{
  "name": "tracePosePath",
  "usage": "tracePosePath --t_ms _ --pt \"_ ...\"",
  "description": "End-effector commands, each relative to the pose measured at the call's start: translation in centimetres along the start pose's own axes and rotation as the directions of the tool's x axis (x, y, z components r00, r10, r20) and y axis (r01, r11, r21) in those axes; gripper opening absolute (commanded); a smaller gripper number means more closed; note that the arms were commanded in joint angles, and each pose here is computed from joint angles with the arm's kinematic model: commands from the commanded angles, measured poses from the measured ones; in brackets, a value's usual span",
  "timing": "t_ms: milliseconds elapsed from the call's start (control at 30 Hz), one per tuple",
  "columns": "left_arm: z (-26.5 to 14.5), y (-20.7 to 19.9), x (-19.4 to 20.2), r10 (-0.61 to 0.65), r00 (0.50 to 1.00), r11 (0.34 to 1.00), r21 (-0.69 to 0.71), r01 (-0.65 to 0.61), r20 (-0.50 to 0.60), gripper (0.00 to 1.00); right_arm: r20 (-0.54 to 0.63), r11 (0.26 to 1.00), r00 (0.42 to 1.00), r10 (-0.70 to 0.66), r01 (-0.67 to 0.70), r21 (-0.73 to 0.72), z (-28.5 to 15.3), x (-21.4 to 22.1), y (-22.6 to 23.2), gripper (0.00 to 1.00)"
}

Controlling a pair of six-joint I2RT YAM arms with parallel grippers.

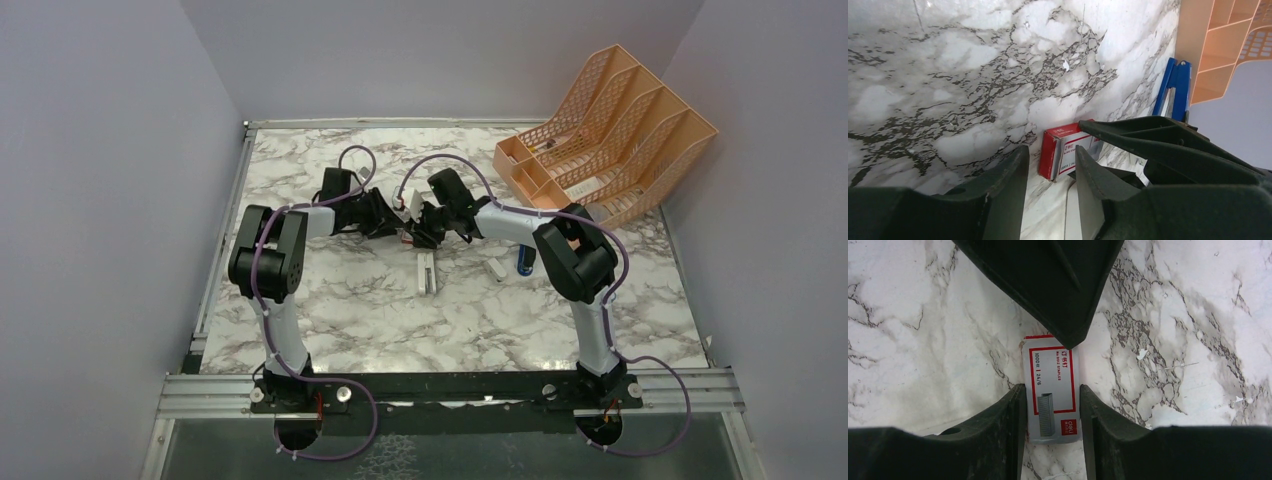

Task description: Load the staples into the stapler

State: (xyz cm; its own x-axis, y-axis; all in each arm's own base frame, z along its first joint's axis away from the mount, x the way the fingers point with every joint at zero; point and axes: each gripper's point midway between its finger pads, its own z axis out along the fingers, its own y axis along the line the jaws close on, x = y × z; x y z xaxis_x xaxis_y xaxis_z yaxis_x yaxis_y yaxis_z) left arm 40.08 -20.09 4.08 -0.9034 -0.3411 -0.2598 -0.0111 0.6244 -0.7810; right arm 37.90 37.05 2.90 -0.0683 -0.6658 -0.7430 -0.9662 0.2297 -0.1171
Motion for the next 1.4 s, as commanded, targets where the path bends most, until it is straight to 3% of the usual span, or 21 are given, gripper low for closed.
tracePosePath --t_ms 0,133,467,833,1167,1367 --pt "0.6 -0.5 0.9 0.045 0.997 0.998 0.037 -0.042 -0.063 0.34 -0.005 1.0 1.0 0.005 -0.005 -0.015 0.4 0.9 0.3 0.44" --pt "0.7 -0.5 1.1 0.052 0.996 0.998 0.04 -0.049 -0.079 0.24 0.006 1.0 1.0 0.003 -0.003 -0.014 0.4 0.6 0.2 0.43" --pt "0.6 -2.0 1.7 0.088 0.99 0.992 0.1 -0.077 -0.108 0.15 0.031 1.0 0.999 0.016 -0.016 -0.014 0.9 0.0 0.0 0.38" --pt "0.9 -2.3 2.5 0.105 0.983 0.987 0.136 -0.084 -0.152 0.16 0.08 0.999 0.996 0.035 -0.034 -0.016 1.5 -1.1 -0.3 0.41" --pt "1.4 -1.6 2.4 0.108 0.981 0.985 0.148 -0.084 -0.162 0.22 0.113 1.0 0.993 -0.02 0.018 0.018 2.2 -1.5 -1.2 0.44" --pt "0.7 -1.4 1.4 0.086 0.985 0.984 0.165 -0.061 -0.152 0.22 0.128 0.999 0.991 -0.037 0.035 0.02 2.1 -1.7 -1.1 0.42"
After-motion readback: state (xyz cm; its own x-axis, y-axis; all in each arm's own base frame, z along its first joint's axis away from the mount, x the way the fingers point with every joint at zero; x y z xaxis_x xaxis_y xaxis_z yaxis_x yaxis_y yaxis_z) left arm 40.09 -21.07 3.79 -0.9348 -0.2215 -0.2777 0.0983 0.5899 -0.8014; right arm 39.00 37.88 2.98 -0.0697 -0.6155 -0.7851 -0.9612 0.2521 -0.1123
